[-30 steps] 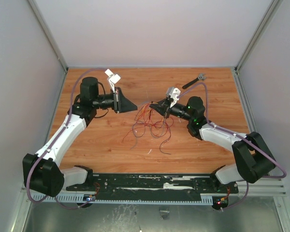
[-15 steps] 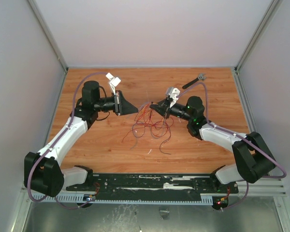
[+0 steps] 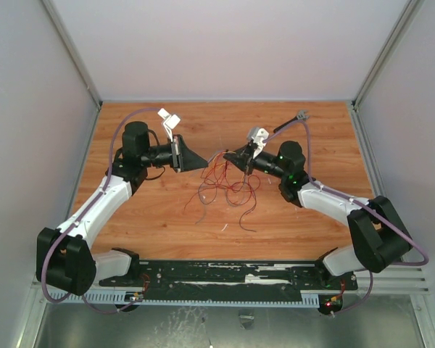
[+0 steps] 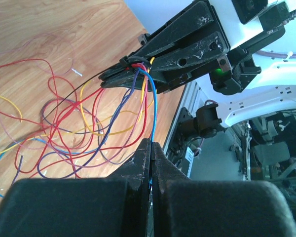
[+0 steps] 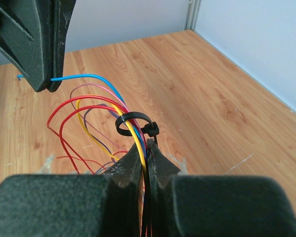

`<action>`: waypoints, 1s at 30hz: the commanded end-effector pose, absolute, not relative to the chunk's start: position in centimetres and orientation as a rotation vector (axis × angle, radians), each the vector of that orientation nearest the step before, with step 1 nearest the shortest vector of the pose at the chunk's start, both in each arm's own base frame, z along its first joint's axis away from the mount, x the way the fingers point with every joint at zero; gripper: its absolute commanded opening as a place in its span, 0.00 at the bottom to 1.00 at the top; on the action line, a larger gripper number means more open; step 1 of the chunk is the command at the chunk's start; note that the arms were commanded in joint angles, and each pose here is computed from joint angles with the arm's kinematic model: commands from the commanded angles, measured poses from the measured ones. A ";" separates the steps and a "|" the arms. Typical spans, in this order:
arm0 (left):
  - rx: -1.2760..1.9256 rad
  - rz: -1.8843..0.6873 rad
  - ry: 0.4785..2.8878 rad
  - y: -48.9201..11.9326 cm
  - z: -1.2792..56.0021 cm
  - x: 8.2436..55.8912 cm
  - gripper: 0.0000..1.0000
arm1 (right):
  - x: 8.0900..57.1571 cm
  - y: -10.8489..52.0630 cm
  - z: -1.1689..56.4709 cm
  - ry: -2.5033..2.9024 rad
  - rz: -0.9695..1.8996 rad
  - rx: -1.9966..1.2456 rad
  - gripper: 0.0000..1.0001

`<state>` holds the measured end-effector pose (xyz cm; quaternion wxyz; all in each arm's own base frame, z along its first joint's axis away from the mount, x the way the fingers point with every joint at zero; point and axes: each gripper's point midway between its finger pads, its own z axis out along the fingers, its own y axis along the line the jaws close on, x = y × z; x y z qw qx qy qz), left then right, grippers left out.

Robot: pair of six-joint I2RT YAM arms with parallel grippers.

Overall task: Zip-tie the wires
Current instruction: Tie the cable at the center of the board.

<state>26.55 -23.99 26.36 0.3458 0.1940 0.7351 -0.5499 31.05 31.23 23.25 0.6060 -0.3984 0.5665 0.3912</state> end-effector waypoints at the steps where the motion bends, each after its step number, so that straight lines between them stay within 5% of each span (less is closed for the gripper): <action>1: 0.531 -1.427 1.858 -24.2 27.6 26.8 0.00 | 31.5 31.5 24.5 1.296 0.890 -0.900 0.04; 30: 0.501 -1.445 1.868 -24.0 28.1 25.9 0.00 | 31.3 32.9 25.2 1.313 0.897 -0.867 0.04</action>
